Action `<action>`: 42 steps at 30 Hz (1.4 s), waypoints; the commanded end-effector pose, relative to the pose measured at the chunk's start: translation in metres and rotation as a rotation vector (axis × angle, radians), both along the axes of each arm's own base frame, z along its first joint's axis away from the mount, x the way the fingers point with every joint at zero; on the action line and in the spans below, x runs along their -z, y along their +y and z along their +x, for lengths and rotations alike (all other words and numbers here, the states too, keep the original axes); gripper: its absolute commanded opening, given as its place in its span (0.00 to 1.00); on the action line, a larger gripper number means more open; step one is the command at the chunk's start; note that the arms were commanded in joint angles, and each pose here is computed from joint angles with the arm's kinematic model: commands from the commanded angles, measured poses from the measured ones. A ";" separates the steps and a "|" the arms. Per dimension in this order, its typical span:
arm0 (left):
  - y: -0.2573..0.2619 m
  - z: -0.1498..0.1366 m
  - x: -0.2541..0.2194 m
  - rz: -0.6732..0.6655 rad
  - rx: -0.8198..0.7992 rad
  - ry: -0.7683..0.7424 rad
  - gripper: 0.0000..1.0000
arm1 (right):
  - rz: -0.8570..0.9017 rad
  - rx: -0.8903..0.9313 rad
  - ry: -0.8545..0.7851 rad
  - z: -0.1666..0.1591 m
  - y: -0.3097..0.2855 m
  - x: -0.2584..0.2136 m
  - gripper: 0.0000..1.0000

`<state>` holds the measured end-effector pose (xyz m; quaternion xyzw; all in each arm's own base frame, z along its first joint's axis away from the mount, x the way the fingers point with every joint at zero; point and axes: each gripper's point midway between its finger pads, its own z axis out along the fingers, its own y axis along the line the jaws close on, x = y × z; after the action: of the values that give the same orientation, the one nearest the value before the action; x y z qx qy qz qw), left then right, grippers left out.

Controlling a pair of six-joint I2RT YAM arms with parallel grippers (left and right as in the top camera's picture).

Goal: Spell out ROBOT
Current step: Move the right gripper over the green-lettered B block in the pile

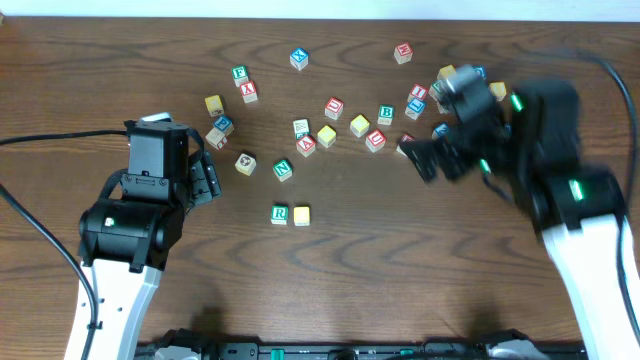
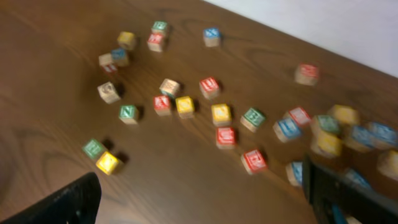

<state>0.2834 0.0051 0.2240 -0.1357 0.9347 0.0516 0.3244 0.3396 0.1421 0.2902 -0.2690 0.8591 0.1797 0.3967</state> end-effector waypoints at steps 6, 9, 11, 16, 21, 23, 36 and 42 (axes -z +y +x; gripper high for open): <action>0.004 0.002 -0.011 0.022 -0.003 -0.025 0.82 | 0.107 0.092 0.199 0.061 0.036 0.032 0.99; 0.004 0.002 -0.011 0.022 -0.003 -0.025 0.82 | 0.026 0.176 0.262 0.079 0.042 0.052 0.99; 0.004 0.002 -0.011 0.023 -0.003 -0.025 0.82 | -0.029 0.238 0.294 0.091 0.046 0.061 0.99; 0.004 0.002 -0.011 0.022 -0.003 -0.025 0.82 | -0.089 0.373 0.335 0.123 0.057 0.078 0.99; 0.004 0.002 -0.011 0.023 -0.003 -0.025 0.82 | -0.053 0.543 0.365 0.154 0.054 0.105 0.99; 0.004 0.002 -0.011 0.022 -0.003 -0.025 0.82 | -0.042 0.574 0.387 0.161 0.052 0.119 0.99; 0.004 0.002 -0.011 0.022 -0.003 -0.025 0.82 | -0.086 0.793 0.556 0.164 0.029 0.202 0.99; 0.004 0.002 -0.010 0.023 -0.003 -0.024 0.82 | -0.072 0.951 0.573 0.161 0.019 0.211 0.95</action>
<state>0.2837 0.0051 0.2249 -0.1358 0.9343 0.0513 0.3255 0.4946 0.1675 0.0759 0.1352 0.9776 0.0335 0.1575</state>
